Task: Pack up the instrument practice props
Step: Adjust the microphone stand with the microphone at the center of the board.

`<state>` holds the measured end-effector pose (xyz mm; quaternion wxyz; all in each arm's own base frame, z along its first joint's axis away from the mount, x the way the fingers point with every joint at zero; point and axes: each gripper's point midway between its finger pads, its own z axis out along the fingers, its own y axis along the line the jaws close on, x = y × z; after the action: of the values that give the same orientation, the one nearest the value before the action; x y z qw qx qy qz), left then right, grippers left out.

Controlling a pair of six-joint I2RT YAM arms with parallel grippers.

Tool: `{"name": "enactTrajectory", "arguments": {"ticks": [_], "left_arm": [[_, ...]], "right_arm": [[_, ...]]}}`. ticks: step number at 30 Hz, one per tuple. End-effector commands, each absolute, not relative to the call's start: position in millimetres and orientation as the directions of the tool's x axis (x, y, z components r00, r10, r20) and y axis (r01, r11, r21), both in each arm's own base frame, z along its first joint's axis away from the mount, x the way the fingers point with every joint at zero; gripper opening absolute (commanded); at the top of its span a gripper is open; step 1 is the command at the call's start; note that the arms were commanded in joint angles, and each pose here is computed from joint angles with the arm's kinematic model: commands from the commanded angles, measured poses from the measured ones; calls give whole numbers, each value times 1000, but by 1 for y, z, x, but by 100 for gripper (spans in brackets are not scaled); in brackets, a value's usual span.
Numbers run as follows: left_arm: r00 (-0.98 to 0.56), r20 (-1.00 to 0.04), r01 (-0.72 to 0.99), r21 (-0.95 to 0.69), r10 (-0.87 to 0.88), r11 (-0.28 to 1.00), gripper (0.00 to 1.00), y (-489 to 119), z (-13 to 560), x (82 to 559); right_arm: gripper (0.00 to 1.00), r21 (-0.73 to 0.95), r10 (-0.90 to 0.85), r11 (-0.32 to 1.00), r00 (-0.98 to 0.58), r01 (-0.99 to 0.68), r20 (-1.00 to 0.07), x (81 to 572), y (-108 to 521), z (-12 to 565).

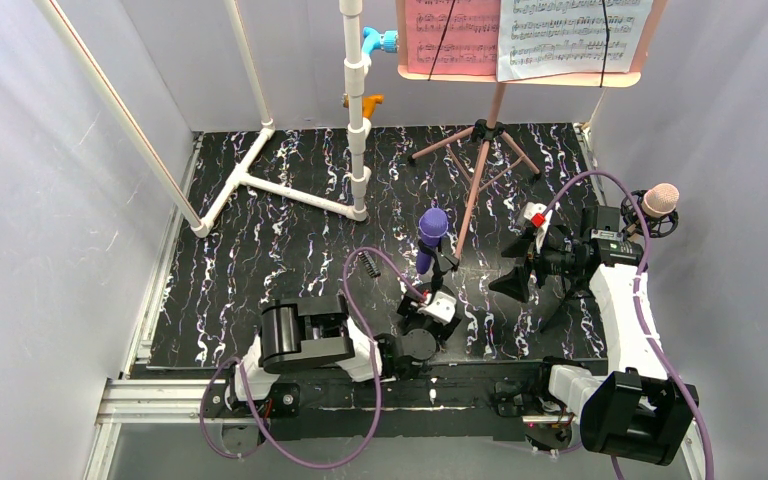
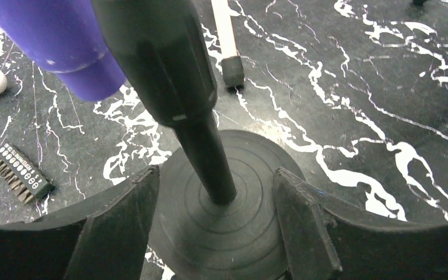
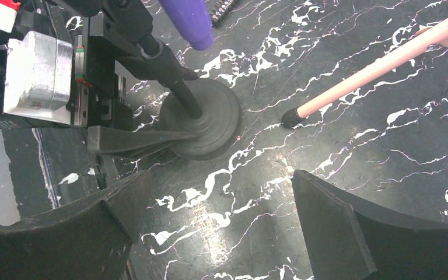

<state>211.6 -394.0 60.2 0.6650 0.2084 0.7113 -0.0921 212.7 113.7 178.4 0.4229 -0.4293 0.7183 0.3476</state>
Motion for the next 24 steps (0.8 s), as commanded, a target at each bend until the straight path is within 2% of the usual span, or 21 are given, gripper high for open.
{"name": "enactTrajectory", "arguments": {"ticks": [1,7,13,16,18,24], "left_arm": [[-26,-987,442,129,156,888,72,-393,66,202],[-22,-987,567,118,158,815,81,-394,75,178],[-46,-982,793,74,181,604,91,-385,84,133],[-77,-971,840,59,226,540,98,-371,92,120],[-110,-957,863,42,268,504,98,-362,98,115],[-136,-974,908,-49,183,416,98,-341,157,119]], "right_arm": [[100,125,-320,380,-257,-917,-912,215,115,179],[100,123,-322,381,-257,-916,-911,215,115,179],[100,121,-325,382,-255,-916,-911,215,115,178],[100,122,-325,381,-257,-916,-910,215,115,178],[100,122,-325,381,-256,-917,-910,215,115,178],[100,123,-327,384,-259,-915,-909,215,115,177]]}}
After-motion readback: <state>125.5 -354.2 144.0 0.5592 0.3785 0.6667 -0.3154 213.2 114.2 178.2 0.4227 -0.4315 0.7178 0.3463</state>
